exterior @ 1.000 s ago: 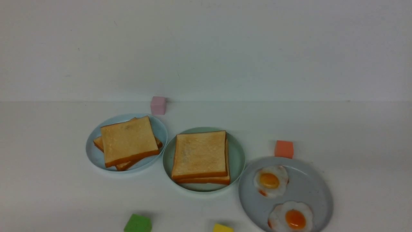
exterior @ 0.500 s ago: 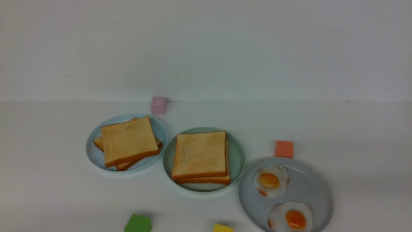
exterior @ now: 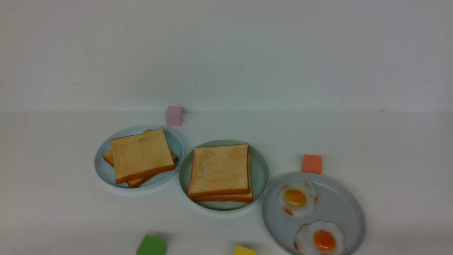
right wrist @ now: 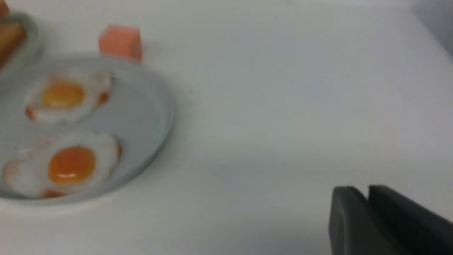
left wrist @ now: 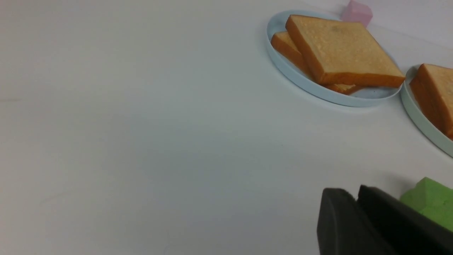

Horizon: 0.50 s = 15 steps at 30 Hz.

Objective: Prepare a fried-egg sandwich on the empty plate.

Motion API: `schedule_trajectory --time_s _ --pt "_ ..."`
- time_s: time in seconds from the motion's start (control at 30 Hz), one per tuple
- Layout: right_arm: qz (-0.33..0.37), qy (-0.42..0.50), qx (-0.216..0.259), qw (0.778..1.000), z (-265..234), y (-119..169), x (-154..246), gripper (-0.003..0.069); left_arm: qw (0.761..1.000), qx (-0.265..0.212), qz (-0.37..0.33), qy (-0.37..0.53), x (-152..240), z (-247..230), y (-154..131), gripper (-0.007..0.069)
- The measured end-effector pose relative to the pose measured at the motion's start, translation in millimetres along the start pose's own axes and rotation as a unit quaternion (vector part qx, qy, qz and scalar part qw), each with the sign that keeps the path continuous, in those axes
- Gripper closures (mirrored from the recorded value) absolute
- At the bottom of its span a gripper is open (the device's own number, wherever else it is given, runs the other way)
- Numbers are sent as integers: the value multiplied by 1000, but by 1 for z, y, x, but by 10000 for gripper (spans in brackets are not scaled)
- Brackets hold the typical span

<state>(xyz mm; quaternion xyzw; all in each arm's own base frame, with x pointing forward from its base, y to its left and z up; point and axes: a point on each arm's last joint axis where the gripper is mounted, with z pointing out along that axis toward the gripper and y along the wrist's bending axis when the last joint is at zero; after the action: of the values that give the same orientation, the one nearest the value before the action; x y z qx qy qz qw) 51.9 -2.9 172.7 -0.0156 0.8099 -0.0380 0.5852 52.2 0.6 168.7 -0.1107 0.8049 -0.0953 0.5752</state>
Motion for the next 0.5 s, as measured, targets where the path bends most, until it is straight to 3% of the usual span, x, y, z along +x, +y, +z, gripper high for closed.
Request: schedule_trajectory --time_s 0.5 --pt "7 -1 1 1000 0 0 0 536 1000 0 0 -1 0 0 0 523"
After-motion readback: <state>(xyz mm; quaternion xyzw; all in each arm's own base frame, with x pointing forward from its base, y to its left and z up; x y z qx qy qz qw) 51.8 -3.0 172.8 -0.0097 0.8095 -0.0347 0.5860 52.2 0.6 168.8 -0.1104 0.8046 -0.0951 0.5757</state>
